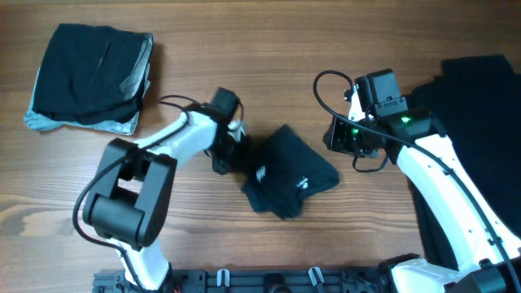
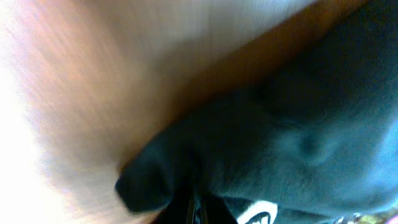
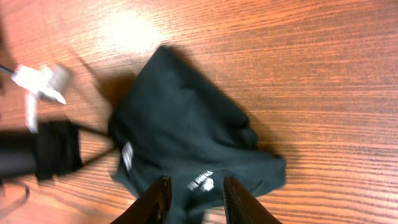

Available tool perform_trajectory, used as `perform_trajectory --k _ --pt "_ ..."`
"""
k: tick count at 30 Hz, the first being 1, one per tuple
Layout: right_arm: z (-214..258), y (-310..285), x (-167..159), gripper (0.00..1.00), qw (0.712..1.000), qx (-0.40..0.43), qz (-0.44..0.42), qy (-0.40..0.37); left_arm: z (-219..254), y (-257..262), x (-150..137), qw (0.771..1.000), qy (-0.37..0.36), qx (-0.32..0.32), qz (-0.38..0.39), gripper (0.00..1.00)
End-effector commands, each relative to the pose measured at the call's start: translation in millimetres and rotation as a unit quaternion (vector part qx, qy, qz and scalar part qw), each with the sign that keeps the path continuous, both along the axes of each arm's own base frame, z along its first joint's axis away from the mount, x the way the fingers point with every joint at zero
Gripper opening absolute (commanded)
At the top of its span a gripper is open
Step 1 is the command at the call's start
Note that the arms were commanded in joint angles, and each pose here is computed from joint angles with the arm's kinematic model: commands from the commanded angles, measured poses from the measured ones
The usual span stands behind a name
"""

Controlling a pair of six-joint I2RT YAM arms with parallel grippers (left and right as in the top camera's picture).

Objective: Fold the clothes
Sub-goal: 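Grasp the folded shirt with the left gripper and place it on the left stack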

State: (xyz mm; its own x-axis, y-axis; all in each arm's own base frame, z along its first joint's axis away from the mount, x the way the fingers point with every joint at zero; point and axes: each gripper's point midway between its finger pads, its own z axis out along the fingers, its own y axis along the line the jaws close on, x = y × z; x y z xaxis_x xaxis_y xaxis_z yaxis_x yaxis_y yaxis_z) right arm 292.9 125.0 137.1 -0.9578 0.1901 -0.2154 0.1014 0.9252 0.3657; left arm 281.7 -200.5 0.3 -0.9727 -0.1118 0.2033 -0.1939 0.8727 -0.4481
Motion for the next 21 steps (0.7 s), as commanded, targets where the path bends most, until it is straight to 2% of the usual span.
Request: perform_trajectory --k 1,3,6,7,8,11,13,17,19,21 --pt "10 4 10 0.33 1.0 0.011 0.003 -0.026 -6 47 69 0.991 -0.067 0.021 0.111 0.07" --pt "15 11 18 0.34 0.997 0.015 0.046 -0.059 18 56 108 0.986 -0.131 -0.006 0.107 0.14" --pt "13 29 21 0.36 0.99 0.022 0.113 -0.082 52 55 129 0.984 -0.167 -0.017 0.065 0.41" --pt "5 35 21 0.36 0.986 0.016 0.143 -0.082 63 55 129 0.985 -0.163 -0.016 0.059 0.61" --pt "-10 43 22 0.36 0.983 0.008 0.172 -0.071 73 53 129 0.986 -0.155 -0.02 0.058 0.75" --pt "-60 56 18 0.29 0.98 0.026 0.197 0.0 86 61 104 0.993 -0.102 -0.022 0.054 0.77" --pt "-86 69 5 0.29 0.969 0.063 0.235 0.046 81 71 73 0.998 -0.038 -0.008 0.05 0.79" --pt "-130 61 -17 0.25 0.963 0.05 0.226 0.138 55 74 32 0.999 0.028 -0.004 0.035 0.8" --pt "-136 54 -20 0.24 0.963 0.032 0.217 0.154 45 62 21 0.997 0.041 -0.049 0.038 0.83" --pt "-136 54 -19 0.24 0.964 0.031 0.217 0.152 29 61 13 0.996 0.051 -0.055 0.054 0.9"
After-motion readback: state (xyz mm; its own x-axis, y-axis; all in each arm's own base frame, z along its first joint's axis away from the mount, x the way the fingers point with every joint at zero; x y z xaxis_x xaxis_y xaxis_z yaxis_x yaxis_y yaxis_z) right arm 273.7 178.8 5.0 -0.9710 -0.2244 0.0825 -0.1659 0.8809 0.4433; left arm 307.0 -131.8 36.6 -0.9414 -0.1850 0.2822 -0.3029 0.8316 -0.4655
